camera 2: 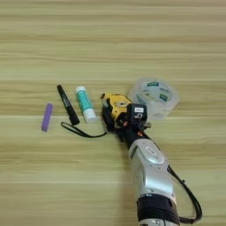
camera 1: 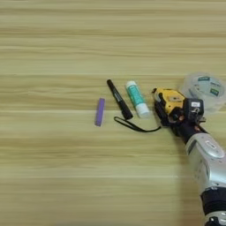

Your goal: Move the objects on the table

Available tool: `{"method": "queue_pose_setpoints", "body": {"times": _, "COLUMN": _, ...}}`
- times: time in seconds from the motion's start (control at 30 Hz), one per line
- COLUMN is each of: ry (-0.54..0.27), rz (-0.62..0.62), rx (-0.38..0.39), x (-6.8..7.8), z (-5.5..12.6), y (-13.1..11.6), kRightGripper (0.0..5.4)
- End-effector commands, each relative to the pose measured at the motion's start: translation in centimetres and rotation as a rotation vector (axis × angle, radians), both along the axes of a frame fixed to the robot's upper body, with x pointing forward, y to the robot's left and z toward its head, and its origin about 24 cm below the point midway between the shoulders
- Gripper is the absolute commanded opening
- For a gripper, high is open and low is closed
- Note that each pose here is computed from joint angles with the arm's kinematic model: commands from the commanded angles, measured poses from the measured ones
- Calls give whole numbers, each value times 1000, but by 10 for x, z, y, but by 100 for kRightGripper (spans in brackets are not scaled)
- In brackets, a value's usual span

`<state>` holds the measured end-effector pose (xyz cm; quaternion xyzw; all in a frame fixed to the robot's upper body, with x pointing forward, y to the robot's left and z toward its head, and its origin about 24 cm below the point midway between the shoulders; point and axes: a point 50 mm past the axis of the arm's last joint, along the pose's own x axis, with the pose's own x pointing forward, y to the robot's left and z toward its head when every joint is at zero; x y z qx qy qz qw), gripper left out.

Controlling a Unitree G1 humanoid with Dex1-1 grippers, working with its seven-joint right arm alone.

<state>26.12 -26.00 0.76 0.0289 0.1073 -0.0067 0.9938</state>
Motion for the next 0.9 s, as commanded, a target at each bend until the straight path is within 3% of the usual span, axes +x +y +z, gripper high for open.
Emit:
{"method": "queue_pose_setpoints", "body": {"times": 0.03, "ry": -138, "rz": 14, "rx": -60, "x": 16, "z": 33, "y": -5, "kRightGripper": 408}}
{"method": "queue_pose_setpoints", "body": {"times": 0.43, "ry": -178, "rz": 43, "rx": -89, "x": 14, "z": 39, "y": 2, "kRightGripper": 408}}
{"method": "queue_pose_setpoints", "body": {"times": 0.67, "ry": -313, "rz": 139, "rx": -111, "x": 6, "z": 74, "y": 26, "kRightGripper": 408}}
{"method": "queue_pose_setpoints", "body": {"times": 0.9, "ry": -384, "rz": 223, "rx": -94, "x": 1, "z": 97, "y": 50, "kRightGripper": 407}}
